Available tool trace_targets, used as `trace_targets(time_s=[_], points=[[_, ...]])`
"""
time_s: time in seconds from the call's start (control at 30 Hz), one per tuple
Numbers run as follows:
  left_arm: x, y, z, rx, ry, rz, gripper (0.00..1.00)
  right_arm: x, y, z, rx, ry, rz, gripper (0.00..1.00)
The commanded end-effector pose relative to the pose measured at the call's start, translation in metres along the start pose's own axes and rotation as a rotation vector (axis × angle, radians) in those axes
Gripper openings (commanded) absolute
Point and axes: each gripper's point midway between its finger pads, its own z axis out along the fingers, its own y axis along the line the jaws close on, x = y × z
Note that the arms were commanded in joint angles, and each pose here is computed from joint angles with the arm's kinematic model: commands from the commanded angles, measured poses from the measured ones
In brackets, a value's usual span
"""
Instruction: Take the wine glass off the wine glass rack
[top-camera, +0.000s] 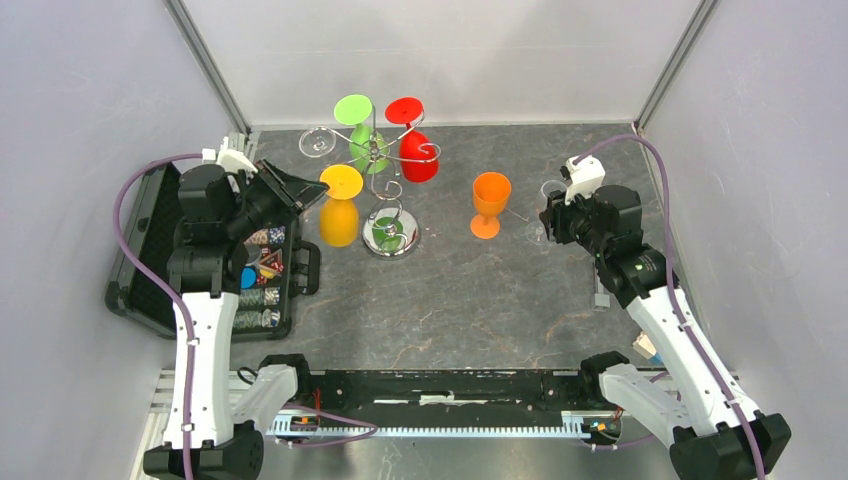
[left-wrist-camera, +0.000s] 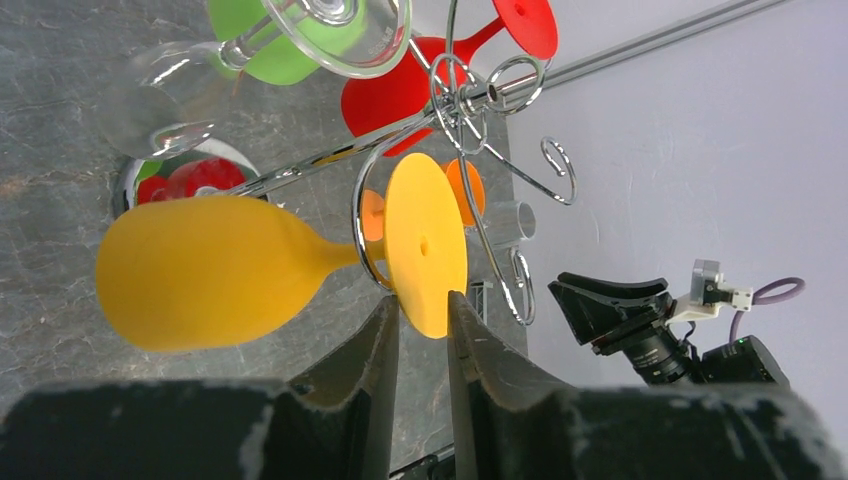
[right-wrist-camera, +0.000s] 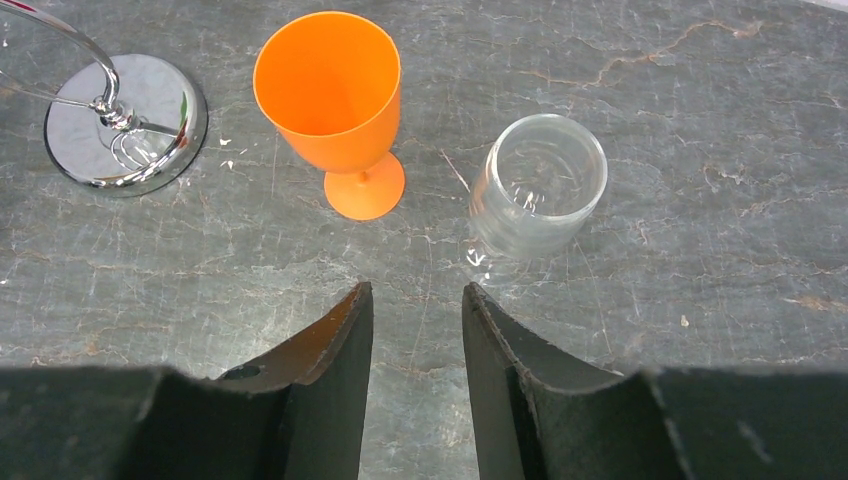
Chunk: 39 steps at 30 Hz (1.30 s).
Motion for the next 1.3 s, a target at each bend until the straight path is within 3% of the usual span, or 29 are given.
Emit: trace_targets(time_s=[0.0,0.93,1.0,1.13,1.27], points=[[-0.008,-0.021,-0.004,0.09,-0.034,-0.023,0.28,-0.009,-0.002,-0.001,0.013,-0.045,0.01,0.43],[-0.005,-0.004,0.022,0.103,-0.041,-0.209,0.28,-0.003,-0.006,0.0,0.031,-0.038,0.006,0.42],[-0.004,-0.002,0.023,0.101,-0.037,-0.209,0.24,-0.003,-0.005,0.0,0.031,-0.038,0.005,0.42],[-0.006,-0.006,0.021,0.111,-0.042,-0.195,0.05,-0.004,-0.005,0.0,0.031,-0.041,0.008,0.42],[-0.007,-0.013,0.013,0.121,-0.043,-0.173,0.02,-0.005,-0.005,-0.001,0.029,-0.046,0.011,0.42]])
